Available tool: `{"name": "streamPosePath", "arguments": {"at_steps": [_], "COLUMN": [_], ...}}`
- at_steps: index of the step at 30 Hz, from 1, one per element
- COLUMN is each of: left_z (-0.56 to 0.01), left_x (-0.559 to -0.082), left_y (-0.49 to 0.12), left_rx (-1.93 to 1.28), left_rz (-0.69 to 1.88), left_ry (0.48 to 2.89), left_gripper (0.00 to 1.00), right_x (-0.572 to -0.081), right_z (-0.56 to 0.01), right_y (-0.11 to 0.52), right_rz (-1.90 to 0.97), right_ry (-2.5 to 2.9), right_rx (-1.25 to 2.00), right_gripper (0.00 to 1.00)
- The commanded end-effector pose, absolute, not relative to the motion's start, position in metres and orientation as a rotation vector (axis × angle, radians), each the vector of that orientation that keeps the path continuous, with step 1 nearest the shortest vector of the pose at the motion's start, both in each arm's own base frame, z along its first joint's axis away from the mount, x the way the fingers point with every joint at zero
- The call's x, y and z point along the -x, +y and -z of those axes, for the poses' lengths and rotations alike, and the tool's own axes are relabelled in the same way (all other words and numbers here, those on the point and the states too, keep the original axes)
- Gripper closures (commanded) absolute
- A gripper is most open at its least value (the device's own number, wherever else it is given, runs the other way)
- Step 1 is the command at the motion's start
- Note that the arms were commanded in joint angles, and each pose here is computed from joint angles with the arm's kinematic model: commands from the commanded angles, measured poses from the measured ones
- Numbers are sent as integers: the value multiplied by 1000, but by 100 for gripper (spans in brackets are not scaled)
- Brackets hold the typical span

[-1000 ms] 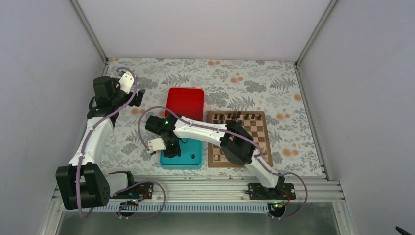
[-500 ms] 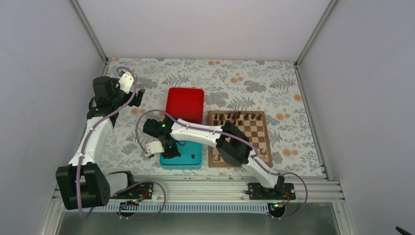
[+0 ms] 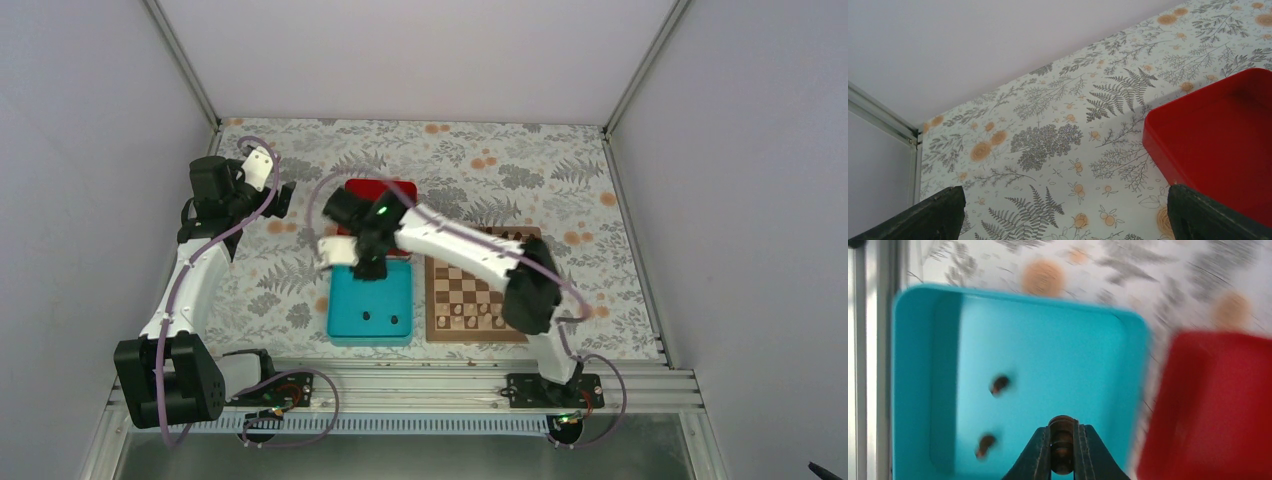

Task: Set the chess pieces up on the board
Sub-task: Pick up the chess piece from the storage box, then place the chess piece on the chessboard.

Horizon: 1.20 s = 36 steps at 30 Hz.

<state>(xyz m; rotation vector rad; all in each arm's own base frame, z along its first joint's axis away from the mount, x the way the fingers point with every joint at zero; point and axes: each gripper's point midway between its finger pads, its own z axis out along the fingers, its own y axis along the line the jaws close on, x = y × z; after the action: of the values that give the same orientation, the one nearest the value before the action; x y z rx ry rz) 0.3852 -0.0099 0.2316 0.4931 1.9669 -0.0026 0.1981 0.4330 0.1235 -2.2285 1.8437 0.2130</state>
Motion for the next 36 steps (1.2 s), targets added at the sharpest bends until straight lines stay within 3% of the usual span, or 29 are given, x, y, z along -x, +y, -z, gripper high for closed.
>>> {"name": "streamPosePath", "arguments": {"at_steps": [1, 9, 16, 24, 36], "left_z": [-234, -234, -235, -236, -235], "left_x": [-385, -386, -385, -385, -385], "left_y": [-11, -11, -11, -11, -11], "left_rx": [-504, -505, -503, -500, -500], "left_rz": [9, 16, 16, 15, 13], "left_ry": [1953, 1953, 1952, 1950, 1953], "left_gripper": [0, 0, 0, 0, 0], "right_x": [-249, -298, -301, -312, -327], "right_z": [-164, -160, -122, -83, -65], "right_y": [358, 203, 125, 89, 87], "right_rz": [-154, -122, -94, -73, -141], "right_ry": [2045, 2344, 2516, 2613, 2641], "right_rx": [1999, 1602, 1424, 1326, 1304], "right_gripper": [96, 94, 92, 91, 89]}}
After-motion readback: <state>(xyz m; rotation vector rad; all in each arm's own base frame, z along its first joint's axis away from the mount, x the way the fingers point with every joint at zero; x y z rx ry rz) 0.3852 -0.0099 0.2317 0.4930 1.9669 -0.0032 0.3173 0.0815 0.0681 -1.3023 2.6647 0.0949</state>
